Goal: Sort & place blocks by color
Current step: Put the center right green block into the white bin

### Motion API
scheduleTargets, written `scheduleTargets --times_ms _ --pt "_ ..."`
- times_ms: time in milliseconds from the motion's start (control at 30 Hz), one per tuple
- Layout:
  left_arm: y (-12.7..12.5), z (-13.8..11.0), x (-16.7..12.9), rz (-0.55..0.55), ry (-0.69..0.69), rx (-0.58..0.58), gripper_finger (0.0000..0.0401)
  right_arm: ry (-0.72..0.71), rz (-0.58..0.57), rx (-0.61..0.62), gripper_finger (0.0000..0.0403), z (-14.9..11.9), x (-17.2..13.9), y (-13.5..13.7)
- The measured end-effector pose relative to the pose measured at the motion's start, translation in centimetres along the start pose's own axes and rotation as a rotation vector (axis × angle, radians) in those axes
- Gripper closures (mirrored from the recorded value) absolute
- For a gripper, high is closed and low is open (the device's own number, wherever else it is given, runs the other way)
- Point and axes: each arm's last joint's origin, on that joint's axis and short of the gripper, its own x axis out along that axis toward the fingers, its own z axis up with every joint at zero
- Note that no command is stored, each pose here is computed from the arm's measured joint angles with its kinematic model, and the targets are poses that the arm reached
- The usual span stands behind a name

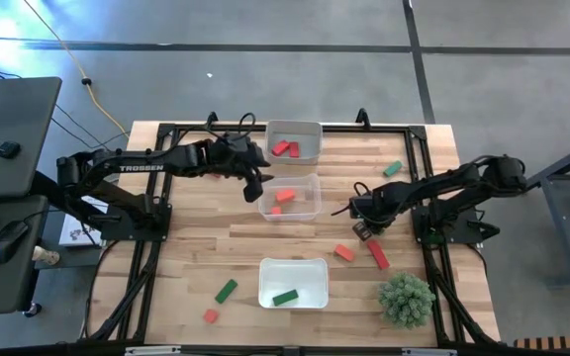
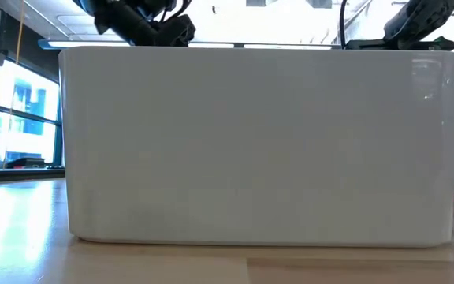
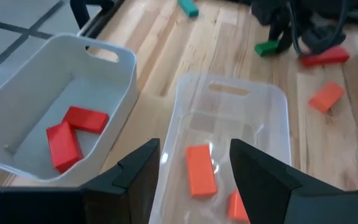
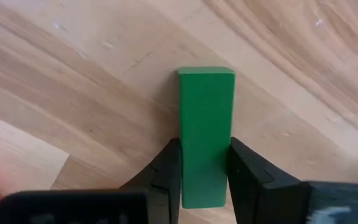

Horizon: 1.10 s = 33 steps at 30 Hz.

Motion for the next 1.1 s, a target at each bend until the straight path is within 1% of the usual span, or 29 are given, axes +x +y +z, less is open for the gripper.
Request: scheduleTargets --times_ms 133,300,567,733,900,967,1100 --pt "0.0 -0.2 0.0 0.000 0.017 -0.020 0.0217 -0.001 0.005 0.009 0.0329 0.3 -0.8 0.5" --pt "0.0 -0.2 0.0 0.000 0.020 -0.033 0.0217 -0.040 0.059 0.055 0.0329 1.1 -2.5 1.8" --pt "0.0 -0.3 -0.1 0.000 0.026 0.000 0.0217 -0.178 0.146 0.136 0.0329 2.3 -6.0 4.1" --pt "0.0 -0.4 -0.1 0.000 0.038 0.000 0.0217 -0.270 0.208 0.127 0.0329 2.6 -8.7 5.7" --pt "0.0 -0.8 -0.8 0.008 0.087 -0.002 0.0217 -0.382 0.268 0.135 0.0329 2.7 -11.5 7.1" --pt "0.0 -0.9 -1.3 0.025 0.104 -0.012 0.0217 -0.420 0.289 0.132 0.0328 2.7 -12.5 7.5" --pt "0.0 -0.7 -2.4 0.032 0.085 -0.064 0.0217 -0.476 0.327 0.092 0.0327 2.5 -14.1 8.3"
